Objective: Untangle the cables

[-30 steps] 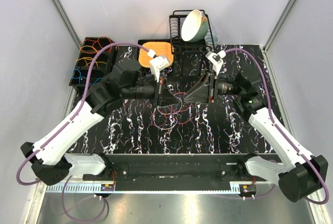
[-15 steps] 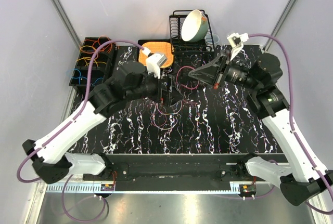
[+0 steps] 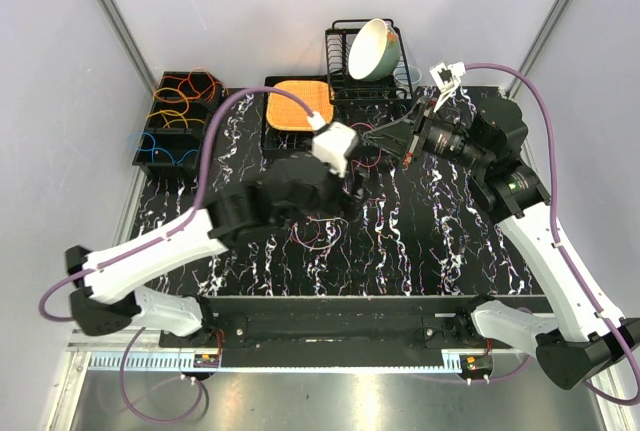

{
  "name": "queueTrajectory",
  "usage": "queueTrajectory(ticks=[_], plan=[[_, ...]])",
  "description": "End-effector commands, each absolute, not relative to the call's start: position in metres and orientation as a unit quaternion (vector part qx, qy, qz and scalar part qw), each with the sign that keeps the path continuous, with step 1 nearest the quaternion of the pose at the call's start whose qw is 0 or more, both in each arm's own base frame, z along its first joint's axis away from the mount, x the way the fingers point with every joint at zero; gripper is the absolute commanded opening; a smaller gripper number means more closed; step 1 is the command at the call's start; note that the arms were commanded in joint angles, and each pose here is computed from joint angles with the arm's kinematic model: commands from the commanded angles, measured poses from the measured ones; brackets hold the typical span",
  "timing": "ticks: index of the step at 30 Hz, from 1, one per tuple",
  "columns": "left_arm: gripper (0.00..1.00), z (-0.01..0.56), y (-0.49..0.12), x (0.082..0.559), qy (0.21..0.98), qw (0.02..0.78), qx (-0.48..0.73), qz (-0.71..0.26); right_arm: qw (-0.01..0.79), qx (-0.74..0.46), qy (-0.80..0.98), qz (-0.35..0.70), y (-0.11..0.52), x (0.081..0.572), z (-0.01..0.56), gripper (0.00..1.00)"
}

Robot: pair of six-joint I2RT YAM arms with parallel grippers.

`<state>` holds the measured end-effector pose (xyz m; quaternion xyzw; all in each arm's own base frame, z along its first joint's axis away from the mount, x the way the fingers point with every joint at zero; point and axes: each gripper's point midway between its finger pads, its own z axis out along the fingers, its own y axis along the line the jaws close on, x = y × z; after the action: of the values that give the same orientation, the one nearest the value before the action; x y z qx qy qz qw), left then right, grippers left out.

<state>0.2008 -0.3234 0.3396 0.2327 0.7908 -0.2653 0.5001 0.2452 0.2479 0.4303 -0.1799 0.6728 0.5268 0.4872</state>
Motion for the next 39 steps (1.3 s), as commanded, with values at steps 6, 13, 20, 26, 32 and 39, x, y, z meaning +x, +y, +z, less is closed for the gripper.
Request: queueTrajectory(ticks=[6, 13, 20, 26, 32, 39], plan=[[0.61, 0.348, -0.356, 0.236, 0.785, 0.556, 0.193, -0.193, 0.504, -0.189, 0.663, 0.52, 0.245, 0.241, 0.437, 0.0], [0.55, 0.35, -0.348, 0.241, 0.792, 0.562, 0.176, -0.164, 0.505, -0.187, 0.667, 0.514, 0.243, 0.24, 0.432, 0.0], [0.91, 0.358, -0.345, 0.201, 0.785, 0.555, 0.222, -0.162, 0.501, -0.163, 0.689, 0.498, 0.242, 0.253, 0.427, 0.0], [0.92, 0.349, -0.327, 0.204, 0.791, 0.569, 0.199, -0.103, 0.492, -0.15, 0.697, 0.499, 0.243, 0.258, 0.426, 0.0], [0.89, 0.353, -0.324, 0.22, 0.783, 0.592, 0.183, -0.05, 0.485, -0.151, 0.7, 0.503, 0.245, 0.257, 0.425, 0.0], [0.81, 0.341, -0.333, 0.244, 0.791, 0.582, 0.191, -0.018, 0.478, -0.149, 0.696, 0.514, 0.245, 0.251, 0.43, 0.0]])
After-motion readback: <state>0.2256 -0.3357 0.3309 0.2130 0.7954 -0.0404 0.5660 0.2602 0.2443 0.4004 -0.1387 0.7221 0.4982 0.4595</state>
